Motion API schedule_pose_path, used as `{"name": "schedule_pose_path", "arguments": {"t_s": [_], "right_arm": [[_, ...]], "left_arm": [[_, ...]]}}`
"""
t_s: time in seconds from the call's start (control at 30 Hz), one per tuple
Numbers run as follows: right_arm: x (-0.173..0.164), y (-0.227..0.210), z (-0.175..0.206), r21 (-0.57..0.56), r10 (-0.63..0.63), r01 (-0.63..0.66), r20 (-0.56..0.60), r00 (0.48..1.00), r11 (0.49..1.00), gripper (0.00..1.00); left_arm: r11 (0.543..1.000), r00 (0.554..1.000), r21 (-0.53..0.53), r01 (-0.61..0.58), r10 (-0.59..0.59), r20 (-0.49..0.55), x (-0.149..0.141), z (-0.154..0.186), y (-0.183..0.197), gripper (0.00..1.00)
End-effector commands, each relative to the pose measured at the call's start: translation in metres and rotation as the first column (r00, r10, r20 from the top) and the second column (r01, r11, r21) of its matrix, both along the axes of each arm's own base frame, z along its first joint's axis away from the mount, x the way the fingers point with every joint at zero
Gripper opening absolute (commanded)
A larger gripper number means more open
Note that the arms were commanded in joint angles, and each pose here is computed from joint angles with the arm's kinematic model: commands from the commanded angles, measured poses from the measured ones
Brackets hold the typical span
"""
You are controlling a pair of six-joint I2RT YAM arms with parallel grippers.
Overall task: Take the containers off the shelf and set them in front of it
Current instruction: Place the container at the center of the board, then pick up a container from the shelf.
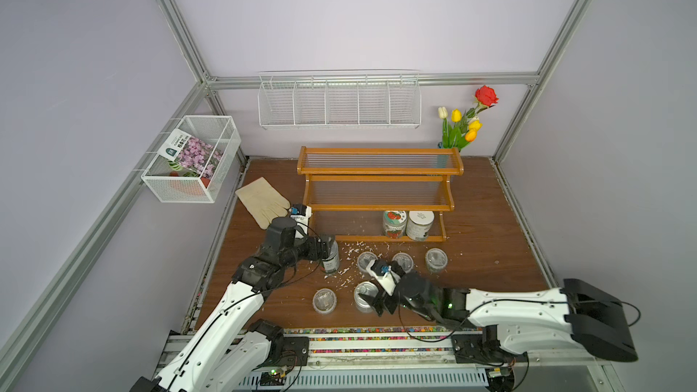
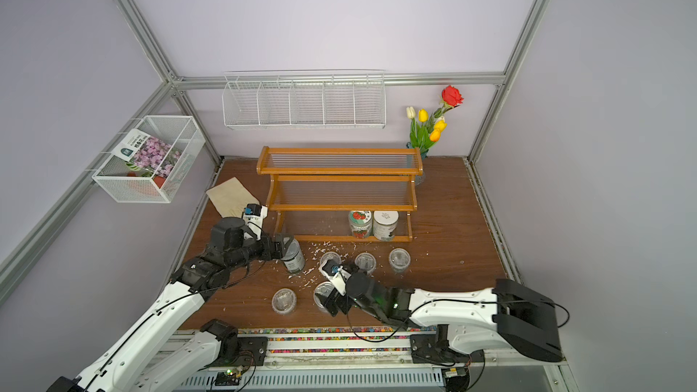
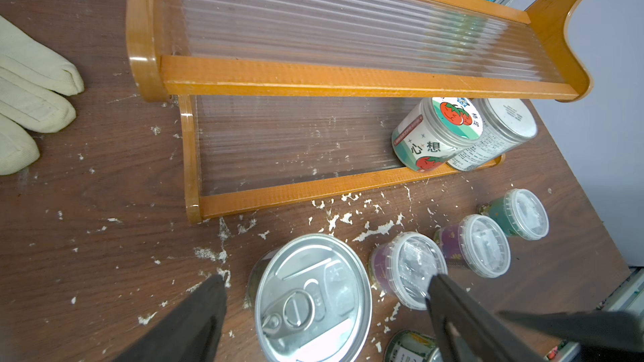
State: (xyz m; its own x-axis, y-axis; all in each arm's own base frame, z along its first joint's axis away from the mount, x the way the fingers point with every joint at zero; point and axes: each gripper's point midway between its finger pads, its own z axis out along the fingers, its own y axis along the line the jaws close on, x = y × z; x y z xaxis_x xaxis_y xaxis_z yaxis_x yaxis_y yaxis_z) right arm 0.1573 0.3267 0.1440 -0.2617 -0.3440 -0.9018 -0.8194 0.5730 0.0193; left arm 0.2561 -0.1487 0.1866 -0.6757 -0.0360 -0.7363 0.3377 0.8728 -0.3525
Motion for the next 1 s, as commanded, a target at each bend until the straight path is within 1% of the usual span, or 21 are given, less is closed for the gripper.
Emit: {"name": "schedule_pose_path", "arguments": {"t_s": [0.0,0.07,0.13,0.23,0.3,0.37,0.43,0.63,0.87,0.97], "right_arm": [[0.032,-0.035,0.014,0.005,-0.168,0.168,-0.008,0.986,0.986,0.97],[0.058,-0.052,0.021,0.021,-0.258,0.259,-0.022,0.966,0.966,0.97],[0.087,-0.07,0.026,0.017,-0.366,0.367,-0.031,0.93,0.93,0.97],[0.121,-0.084,0.029,0.004,-0.461,0.462,-0.044,0.886,0.887,0.97],[0.138,-0.089,0.021,-0.028,-0.507,0.506,-0.072,0.859,0.862,0.97],[0.152,-0.089,0.014,-0.037,-0.532,0.531,-0.091,0.842,0.847,0.97],[0.165,-0.086,0.006,-0.02,-0.546,0.548,-0.125,0.828,0.836,0.97],[0.192,-0.081,-0.015,-0.045,-0.59,0.592,-0.17,0.79,0.805,0.96],[0.212,-0.084,-0.028,-0.083,-0.64,0.636,-0.152,0.753,0.767,0.97],[0.218,-0.081,-0.03,-0.081,-0.639,0.634,-0.15,0.755,0.769,0.97]], "left_arm": [[1.0,0.999,0.004,0.011,-0.011,0.032,0.003,0.017,0.0,0.94],[1.0,1.0,0.005,0.014,-0.015,0.027,0.004,0.017,-0.001,0.94],[1.0,1.0,0.001,0.014,-0.014,0.025,0.006,0.017,-0.003,0.94],[1.0,1.0,0.0,0.014,-0.014,0.022,0.007,0.017,-0.004,0.94],[1.0,1.0,-0.001,0.01,-0.01,0.028,0.009,0.018,-0.003,0.94],[1.0,1.0,-0.003,0.008,-0.008,0.028,0.009,0.018,-0.003,0.94],[1.0,1.0,-0.004,0.007,-0.007,0.027,0.009,0.018,-0.004,0.94],[1.0,1.0,0.002,0.001,-0.001,0.029,0.009,0.021,-0.002,0.94],[1.0,1.0,-0.006,-0.008,0.008,0.026,0.008,0.022,-0.001,0.94],[1.0,1.0,-0.006,-0.014,0.014,0.023,0.009,0.02,0.0,0.94]]}}
